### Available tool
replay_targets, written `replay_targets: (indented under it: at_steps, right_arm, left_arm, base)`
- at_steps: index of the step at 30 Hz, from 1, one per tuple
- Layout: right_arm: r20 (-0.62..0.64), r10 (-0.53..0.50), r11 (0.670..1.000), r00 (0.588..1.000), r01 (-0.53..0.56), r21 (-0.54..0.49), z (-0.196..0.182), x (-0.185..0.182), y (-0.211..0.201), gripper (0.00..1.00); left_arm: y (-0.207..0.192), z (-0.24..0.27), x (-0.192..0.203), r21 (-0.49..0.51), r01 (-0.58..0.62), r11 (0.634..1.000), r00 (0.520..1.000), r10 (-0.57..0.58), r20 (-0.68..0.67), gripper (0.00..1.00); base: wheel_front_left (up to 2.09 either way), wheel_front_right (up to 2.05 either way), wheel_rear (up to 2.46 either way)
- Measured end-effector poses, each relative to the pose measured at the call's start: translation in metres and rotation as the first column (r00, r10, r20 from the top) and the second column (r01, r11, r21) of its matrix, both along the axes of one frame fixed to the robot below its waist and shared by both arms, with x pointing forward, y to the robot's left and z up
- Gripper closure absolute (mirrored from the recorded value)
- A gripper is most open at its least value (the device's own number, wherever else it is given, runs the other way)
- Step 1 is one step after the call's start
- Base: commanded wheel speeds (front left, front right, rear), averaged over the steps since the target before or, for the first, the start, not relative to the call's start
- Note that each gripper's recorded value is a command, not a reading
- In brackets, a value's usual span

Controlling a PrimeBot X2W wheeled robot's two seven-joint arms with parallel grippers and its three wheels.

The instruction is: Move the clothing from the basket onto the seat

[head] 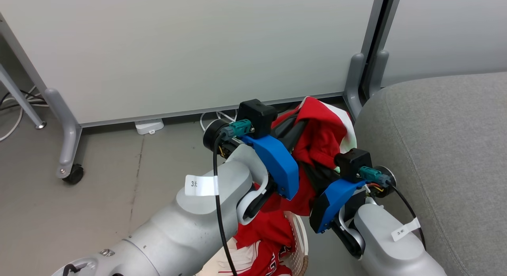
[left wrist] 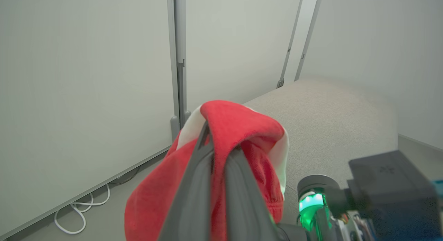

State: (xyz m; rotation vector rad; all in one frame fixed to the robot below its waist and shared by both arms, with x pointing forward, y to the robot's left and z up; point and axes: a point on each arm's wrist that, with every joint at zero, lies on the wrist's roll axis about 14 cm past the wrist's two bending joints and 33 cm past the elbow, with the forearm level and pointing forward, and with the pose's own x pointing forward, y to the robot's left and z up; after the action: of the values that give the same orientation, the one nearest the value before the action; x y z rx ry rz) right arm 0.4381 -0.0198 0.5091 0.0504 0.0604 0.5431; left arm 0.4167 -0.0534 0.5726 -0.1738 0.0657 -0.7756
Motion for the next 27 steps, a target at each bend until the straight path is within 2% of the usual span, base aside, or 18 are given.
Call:
replay_targets:
  at_steps: [12,13,14,15,16,17,27]
  right_arm:
    - [0.027,-0.015,1.000,1.000,0.015,-0.003,0.0067,-0.0004,-0.0062,1.00]
    - [0.028,-0.015,1.000,1.000,0.015,-0.004,0.0068,-0.0006,-0.0065,1.00]
    - [0.028,-0.016,1.000,0.999,0.016,-0.004,0.0069,-0.0007,-0.0068,1.00]
    - [0.028,-0.016,1.000,0.999,0.016,-0.004,0.0069,-0.0009,-0.0071,1.00]
    - [0.028,-0.016,1.000,0.999,0.016,-0.005,0.0069,-0.0010,-0.0073,1.00]
    - [0.029,-0.016,1.000,0.999,0.017,-0.007,0.0069,-0.0013,-0.0075,1.00]
    - [0.023,-0.019,1.000,1.000,0.019,-0.020,0.0034,-0.0037,-0.0096,1.00]
  left_arm:
    - [-0.0020,-0.0010,0.0010,0.005,0.001,1.000,1.000,-0.001,-0.001,1.00]
    - [-0.0022,-0.0011,0.0011,0.006,0.001,1.000,1.000,-0.001,-0.001,0.97]
    - [-0.0023,-0.0012,0.0013,0.007,0.001,1.000,1.000,-0.001,-0.001,0.82]
    - [-0.0025,-0.0011,0.0014,0.006,0.001,1.000,1.000,-0.001,-0.001,0.53]
    - [-0.0026,-0.0010,0.0013,0.006,0.001,1.000,1.000,-0.001,0.000,0.10]
    - [-0.0027,-0.0009,0.0013,0.006,0.002,1.000,1.000,-0.002,0.000,0.00]
    - [-0.0027,0.0036,0.0022,0.003,-0.002,1.000,1.000,0.001,0.013,0.00]
  base:
    - [0.00,0.00,0.00]
    - [0.00,0.00,0.00]
    - [0.00,0.00,0.00]
    - [0.00,0.00,0.00]
    - [0.00,0.00,0.00]
    - [0.00,0.00,0.00]
    - [0.00,0.00,0.00]
